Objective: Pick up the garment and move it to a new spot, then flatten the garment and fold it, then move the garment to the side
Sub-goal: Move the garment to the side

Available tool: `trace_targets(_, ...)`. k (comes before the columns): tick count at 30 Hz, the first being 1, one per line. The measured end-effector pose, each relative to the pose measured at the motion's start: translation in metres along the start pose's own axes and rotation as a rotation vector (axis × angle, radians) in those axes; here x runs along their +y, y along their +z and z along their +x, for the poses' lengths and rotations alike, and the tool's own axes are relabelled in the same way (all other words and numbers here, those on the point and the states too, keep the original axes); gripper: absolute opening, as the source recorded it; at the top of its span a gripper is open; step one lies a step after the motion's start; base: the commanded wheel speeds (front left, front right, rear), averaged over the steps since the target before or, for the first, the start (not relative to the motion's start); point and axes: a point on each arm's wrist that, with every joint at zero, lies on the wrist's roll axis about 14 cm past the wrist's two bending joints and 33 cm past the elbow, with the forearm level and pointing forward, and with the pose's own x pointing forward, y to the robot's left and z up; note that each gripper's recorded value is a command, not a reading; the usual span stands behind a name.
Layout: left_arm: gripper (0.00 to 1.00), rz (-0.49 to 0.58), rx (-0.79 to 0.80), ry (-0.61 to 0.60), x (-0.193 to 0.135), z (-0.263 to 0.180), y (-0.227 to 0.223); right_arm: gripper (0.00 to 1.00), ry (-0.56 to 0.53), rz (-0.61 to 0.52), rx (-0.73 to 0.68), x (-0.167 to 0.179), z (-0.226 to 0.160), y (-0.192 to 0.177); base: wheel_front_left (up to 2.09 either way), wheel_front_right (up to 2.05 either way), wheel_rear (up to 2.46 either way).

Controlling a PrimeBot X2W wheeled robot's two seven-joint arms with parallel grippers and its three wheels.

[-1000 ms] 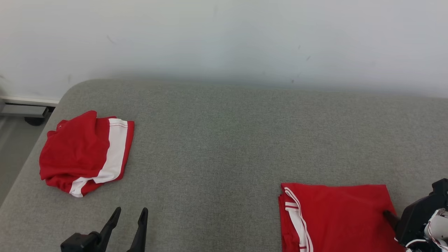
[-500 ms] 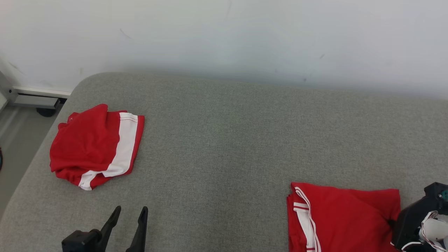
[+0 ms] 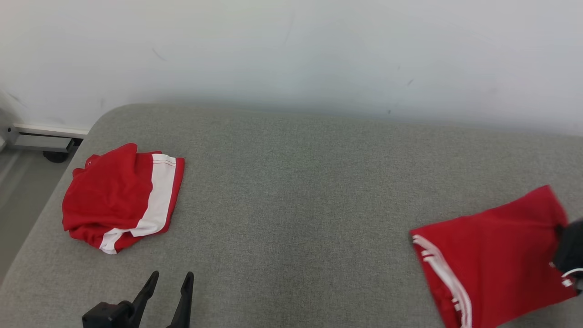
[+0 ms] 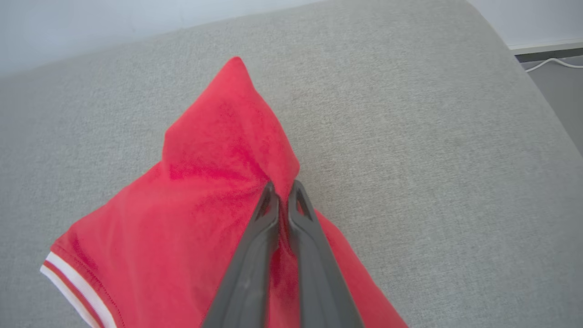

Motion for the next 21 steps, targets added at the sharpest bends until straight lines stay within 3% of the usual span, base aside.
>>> trace_targets(12,1.00,0.011,0.010,-0.004,0.003,-0.002,-0.001,0.00,-0.252,0.145,-0.169,-0.092,-0.018,0.042,0.00,0.00,0.00)
trace_targets(21,1.00,0.014,0.031,-0.011,0.002,-0.001,-0.006,0.00,-0.322,0.166,-0.216,-0.117,-0.019,0.041,0.00,0.00,0.00)
